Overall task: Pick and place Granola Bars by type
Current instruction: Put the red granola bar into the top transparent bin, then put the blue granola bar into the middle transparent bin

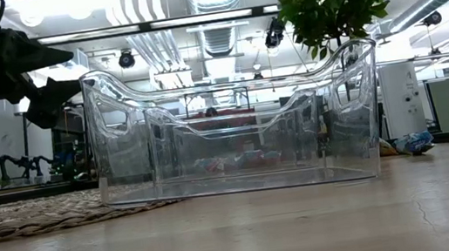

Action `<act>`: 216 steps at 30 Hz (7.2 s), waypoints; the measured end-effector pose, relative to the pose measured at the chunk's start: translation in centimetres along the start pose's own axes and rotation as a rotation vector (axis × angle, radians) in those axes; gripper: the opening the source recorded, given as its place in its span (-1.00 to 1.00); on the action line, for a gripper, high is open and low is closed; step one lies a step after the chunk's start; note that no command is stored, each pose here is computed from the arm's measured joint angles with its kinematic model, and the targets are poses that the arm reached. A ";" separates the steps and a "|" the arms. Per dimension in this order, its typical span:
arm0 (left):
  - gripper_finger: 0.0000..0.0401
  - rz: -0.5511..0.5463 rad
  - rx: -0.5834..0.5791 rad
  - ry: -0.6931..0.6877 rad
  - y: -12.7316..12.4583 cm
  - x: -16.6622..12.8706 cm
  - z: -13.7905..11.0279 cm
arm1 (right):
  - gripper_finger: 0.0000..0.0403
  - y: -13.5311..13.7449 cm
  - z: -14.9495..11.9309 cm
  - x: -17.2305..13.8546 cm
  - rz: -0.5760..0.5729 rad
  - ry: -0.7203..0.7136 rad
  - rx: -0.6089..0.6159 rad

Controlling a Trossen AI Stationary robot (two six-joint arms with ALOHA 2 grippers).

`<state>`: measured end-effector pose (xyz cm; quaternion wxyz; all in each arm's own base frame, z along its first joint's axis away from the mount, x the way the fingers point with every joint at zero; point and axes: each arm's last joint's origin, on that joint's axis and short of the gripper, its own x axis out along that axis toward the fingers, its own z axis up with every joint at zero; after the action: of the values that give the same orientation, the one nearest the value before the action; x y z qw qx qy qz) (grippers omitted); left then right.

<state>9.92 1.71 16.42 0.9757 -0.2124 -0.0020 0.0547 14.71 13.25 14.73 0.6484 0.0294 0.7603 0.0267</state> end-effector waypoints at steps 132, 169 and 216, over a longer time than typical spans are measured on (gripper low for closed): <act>0.30 0.000 0.000 0.000 0.0 0.0 0.0 | -0.77 -28.7 26.0 -10.4 -0.568 -0.225 1.395; 0.30 0.000 0.000 0.000 0.0 0.0 0.0 | -0.18 -15.7 23.1 -20.8 -0.576 -0.460 0.753; 0.30 0.000 0.000 0.000 0.0 0.0 0.0 | 0.24 -5.3 3.2 -11.2 -0.383 -0.307 1.282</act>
<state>9.92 1.70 16.42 0.9757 -0.2123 -0.0022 0.0546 19.58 7.06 24.81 0.5966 0.2758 0.5173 -0.5481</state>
